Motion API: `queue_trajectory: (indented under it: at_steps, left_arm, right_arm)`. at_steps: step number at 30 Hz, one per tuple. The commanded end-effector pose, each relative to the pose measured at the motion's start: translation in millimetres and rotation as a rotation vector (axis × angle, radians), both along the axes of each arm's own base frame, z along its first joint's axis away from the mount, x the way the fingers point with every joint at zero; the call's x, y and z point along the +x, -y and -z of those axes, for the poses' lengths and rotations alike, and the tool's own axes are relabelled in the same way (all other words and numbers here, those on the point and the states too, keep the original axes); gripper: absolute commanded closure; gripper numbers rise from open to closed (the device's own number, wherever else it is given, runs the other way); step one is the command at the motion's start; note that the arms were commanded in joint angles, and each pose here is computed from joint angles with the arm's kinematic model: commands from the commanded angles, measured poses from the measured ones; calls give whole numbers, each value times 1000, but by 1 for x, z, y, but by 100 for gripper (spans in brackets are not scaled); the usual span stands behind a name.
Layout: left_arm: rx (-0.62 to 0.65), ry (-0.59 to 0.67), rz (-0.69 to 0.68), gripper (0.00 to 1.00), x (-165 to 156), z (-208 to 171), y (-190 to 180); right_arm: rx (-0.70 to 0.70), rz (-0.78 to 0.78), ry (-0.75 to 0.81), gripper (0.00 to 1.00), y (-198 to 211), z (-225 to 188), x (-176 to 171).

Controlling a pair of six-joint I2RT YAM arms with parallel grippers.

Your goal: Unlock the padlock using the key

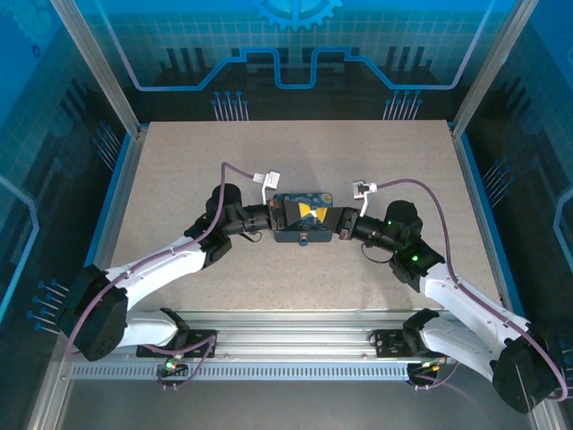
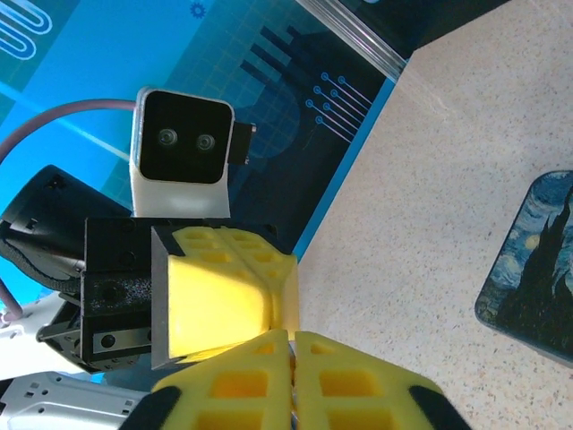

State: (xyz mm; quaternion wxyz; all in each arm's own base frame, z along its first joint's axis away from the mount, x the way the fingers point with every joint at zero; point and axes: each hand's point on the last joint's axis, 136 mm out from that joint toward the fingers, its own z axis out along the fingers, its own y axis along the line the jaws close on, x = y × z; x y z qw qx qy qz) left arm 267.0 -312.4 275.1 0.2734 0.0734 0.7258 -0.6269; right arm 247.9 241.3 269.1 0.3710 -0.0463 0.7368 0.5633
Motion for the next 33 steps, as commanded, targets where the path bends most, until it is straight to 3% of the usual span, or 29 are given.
queue_trajectory:
  at_steps: [1, 4, 12, 26, 33]
  left_arm:
    - [26, 81, 6, 100, -5, -21, -1]
    - [60, 80, 21, 100, -9, -18, -2]
    - [90, 69, 82, 100, -18, -18, 1]
    - [67, 71, 116, 100, -20, -20, 5]
    - [64, 74, 126, 100, -22, -21, 6]
  right_arm:
    - [-30, -5, 9, 72, 1, 0, -8]
    - [-42, 6, 16, 59, 7, -3, -10]
    - [-20, -70, 31, 55, 2, -14, -17]
    - [-3, -145, 44, 65, -9, -17, -22]
    - [-7, -148, 50, 76, -10, -17, -22]
